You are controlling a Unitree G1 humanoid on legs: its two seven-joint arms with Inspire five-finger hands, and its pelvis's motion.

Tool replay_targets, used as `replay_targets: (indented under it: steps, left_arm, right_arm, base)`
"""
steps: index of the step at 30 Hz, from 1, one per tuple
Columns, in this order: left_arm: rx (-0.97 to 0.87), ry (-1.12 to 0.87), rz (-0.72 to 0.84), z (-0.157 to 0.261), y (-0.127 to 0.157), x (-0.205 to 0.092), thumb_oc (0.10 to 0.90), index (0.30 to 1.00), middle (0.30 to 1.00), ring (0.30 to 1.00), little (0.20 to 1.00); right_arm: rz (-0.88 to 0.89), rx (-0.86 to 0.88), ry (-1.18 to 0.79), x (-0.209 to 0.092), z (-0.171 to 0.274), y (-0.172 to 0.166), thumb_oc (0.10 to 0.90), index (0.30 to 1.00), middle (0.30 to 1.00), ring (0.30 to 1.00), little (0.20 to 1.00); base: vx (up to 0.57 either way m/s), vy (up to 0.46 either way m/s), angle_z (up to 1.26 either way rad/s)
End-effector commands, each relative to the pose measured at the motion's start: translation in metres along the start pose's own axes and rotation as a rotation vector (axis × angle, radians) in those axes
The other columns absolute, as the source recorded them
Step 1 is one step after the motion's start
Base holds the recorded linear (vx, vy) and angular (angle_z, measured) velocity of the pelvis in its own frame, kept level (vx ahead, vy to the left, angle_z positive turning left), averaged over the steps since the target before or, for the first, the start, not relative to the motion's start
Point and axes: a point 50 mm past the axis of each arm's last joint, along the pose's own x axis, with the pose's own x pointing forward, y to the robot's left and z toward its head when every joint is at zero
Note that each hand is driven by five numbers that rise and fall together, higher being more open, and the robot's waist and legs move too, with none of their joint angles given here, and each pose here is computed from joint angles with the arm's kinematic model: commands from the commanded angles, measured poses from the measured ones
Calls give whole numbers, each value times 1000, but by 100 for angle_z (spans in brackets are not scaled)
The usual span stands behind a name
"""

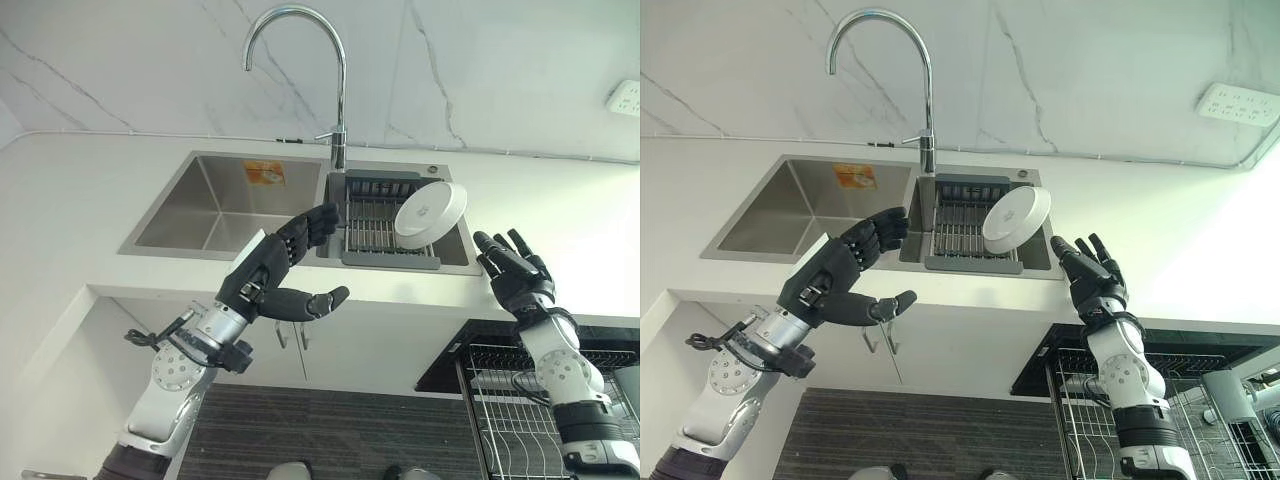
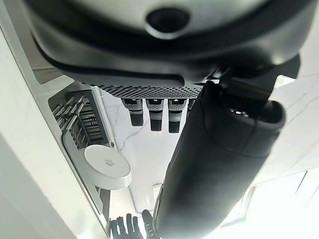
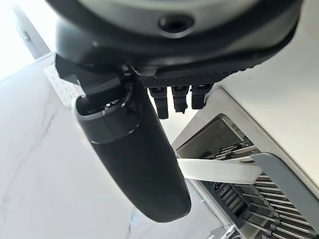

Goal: Place the dishes in the dishwasher.

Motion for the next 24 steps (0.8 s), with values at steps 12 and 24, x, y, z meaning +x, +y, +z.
replay_targets:
  steps: [12,24]
  left_arm:
    - [25,-240,-14,42,5,17,800,900,900,900,900]
    - [29,-225,-33,42,5,19,800,900,900,900,900]
  right_arm:
    - [192,-54,-163,21,74,48,800,900,900,900,900]
    - [162,-74,-106,31,75,40,800,900,900,900,900]
  base:
    - [0,0,0]
    - [1,0,1]
